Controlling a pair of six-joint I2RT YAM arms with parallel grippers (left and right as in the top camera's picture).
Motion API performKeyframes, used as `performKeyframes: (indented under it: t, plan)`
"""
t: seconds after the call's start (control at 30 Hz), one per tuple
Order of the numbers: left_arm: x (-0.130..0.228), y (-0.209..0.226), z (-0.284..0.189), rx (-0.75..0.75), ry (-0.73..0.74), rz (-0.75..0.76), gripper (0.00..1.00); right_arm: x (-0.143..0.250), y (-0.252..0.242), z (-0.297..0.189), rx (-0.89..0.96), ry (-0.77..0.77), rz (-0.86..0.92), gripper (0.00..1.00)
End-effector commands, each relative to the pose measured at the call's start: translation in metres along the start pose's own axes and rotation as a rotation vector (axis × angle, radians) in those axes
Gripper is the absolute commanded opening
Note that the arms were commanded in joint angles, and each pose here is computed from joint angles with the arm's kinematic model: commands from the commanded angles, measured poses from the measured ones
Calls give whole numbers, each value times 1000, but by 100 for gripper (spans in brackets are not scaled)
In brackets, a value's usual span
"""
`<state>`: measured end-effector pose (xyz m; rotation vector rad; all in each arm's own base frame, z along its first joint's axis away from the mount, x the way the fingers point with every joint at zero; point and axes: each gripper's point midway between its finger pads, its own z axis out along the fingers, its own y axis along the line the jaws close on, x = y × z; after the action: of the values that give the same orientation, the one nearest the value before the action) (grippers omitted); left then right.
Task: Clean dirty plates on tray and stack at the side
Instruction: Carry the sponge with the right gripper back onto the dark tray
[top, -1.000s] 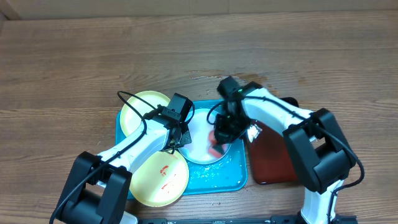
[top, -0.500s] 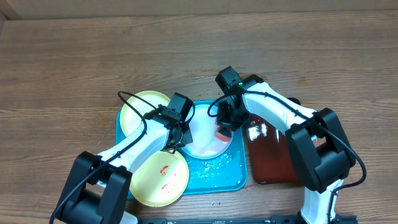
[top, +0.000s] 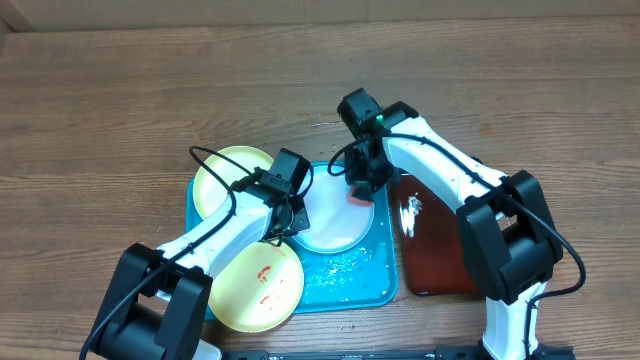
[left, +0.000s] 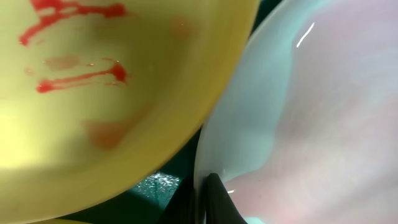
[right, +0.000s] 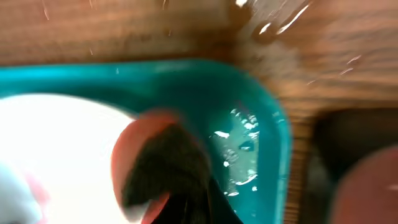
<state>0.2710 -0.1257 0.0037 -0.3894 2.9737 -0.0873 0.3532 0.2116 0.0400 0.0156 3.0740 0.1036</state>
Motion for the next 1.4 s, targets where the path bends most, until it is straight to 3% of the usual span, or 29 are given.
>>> performKeyframes:
  t: [0.0,0.27,0.47,0.9,1.23,1.27,1.3,1.37]
  plan:
    - [20,47,21,-191,54,-6,4,-27,-8,-42,21,-127,12,4]
    - [20,47,21,-191,53,-6,4,-1,-20,-119,-2,-147,14,4]
    - [20,47,21,-190,53,-6,4,34,-70,-137,128,-41,137,4]
    - [18,45,21,-183,45,-7,4,63,-133,-43,182,107,309,4]
    - [19,46,21,-185,48,-6,4,62,-151,-6,112,87,373,4]
    - [19,46,21,-185,48,-6,4,60,-148,-5,92,83,355,12]
    - [19,46,21,-185,48,-6,4,58,-146,-5,84,80,345,38]
    - [18,46,21,-185,48,-7,4,57,-143,-5,78,72,334,62]
